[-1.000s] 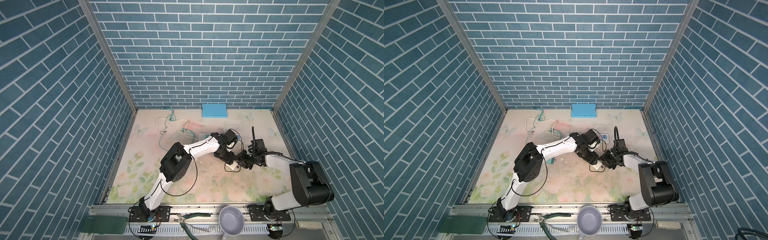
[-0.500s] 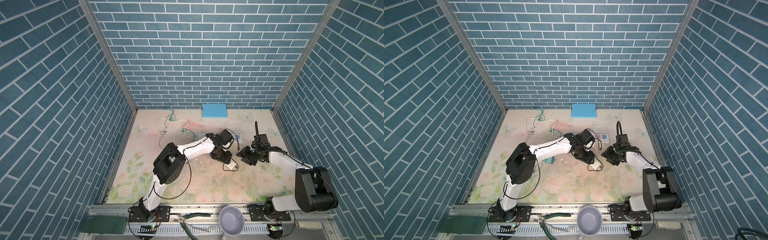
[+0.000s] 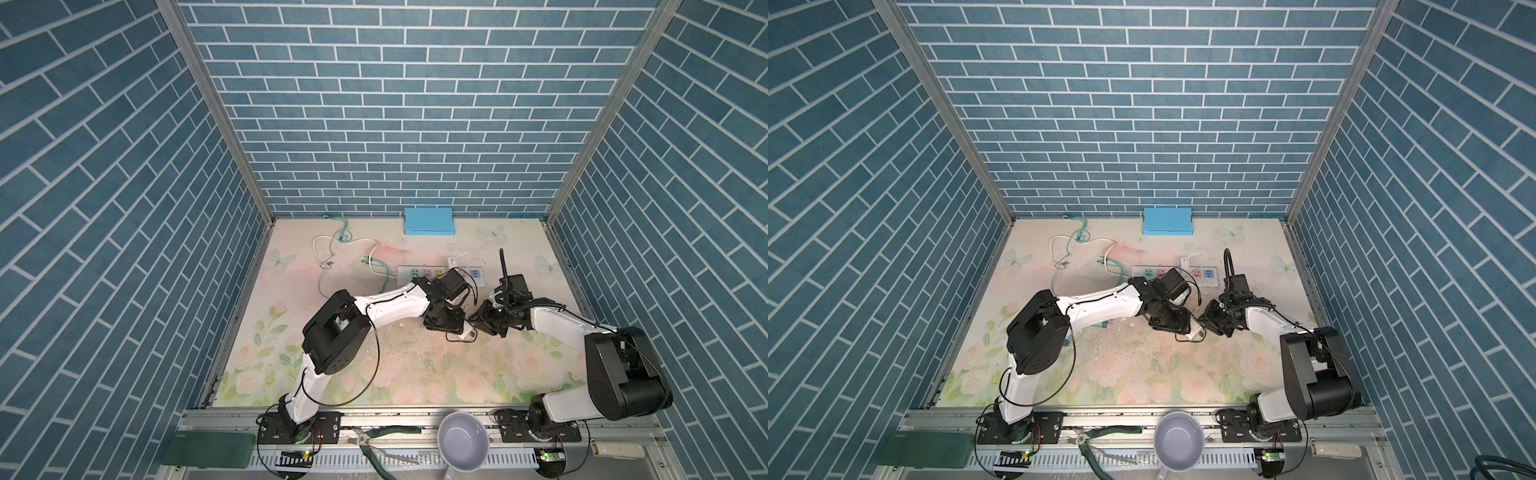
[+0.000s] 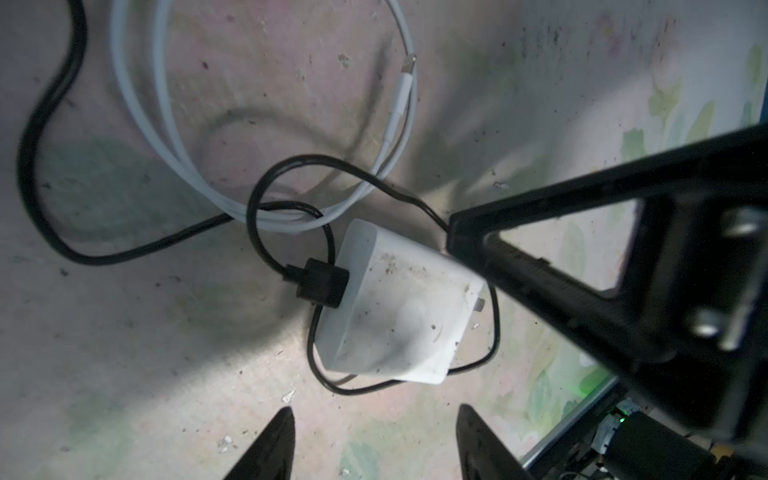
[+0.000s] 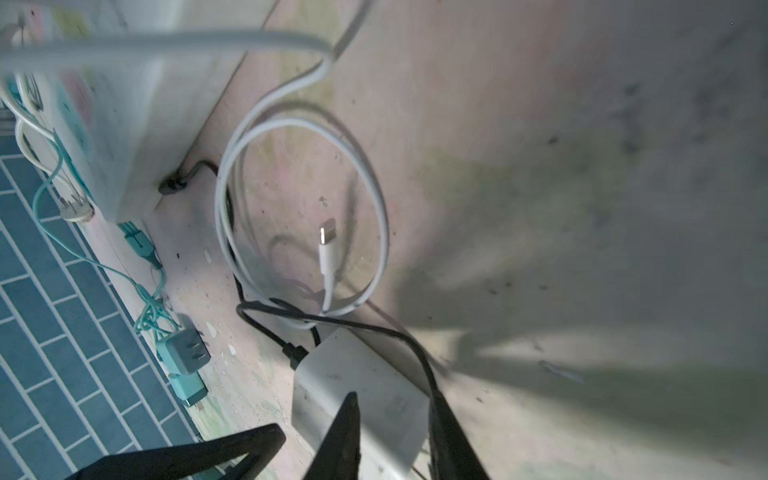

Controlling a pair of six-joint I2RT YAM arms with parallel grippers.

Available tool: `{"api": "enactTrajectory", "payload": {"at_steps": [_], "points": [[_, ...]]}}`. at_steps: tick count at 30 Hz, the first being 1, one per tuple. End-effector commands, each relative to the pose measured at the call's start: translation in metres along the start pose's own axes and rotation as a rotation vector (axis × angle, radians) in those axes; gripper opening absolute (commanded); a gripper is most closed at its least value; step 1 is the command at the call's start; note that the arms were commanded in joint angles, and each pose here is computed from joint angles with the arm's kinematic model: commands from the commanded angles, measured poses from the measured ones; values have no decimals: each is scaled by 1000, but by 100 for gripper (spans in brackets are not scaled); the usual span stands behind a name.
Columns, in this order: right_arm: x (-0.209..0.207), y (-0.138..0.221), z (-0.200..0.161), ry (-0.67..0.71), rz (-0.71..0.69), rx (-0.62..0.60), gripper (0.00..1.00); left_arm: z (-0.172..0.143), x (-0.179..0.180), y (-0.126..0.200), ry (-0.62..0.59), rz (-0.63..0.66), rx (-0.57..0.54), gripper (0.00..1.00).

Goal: Insert plugs into power strip
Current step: Move the plug to the center of the table, then pick up the plug from the center of the table.

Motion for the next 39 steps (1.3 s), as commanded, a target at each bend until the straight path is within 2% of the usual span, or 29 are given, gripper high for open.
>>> {"api": "enactTrajectory", "payload": {"at_steps": [1,4,10,13,17,22,27,31,34,39], "points": [[6,-12,-9,-18,48,33,27,4,2,7,54,16,-63,65],[16,-17,-21,-11,81,57,27,1,5,14,77,24,-84,70],[40,-23,-41,20,137,80,31,-15,14,25,105,65,-87,71],[34,-13,-36,67,66,15,36,-19,13,34,15,127,-72,74],[20,5,-28,114,-71,-74,44,-28,22,50,-133,246,23,76],[-4,36,-4,81,-151,-168,48,-39,9,61,-384,348,91,78],[-29,70,17,-17,-134,-243,53,-30,6,57,-677,377,165,79],[-31,82,25,-40,-117,-258,53,-34,1,44,-948,275,304,80],[-31,84,27,-47,-105,-256,54,-32,1,42,-1137,216,349,80],[-30,82,27,-58,-67,-240,54,-17,-4,42,-1360,166,281,80]]}}
Point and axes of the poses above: each gripper's point midway between its finger pads, its own y axis back along the fingers, its own x axis along the line the jaws close on, z = x × y, the point moved 4 cm from there along y, back along the fingers, and after that the axes turned 10 degrees about -y, right-handed, at the moved point
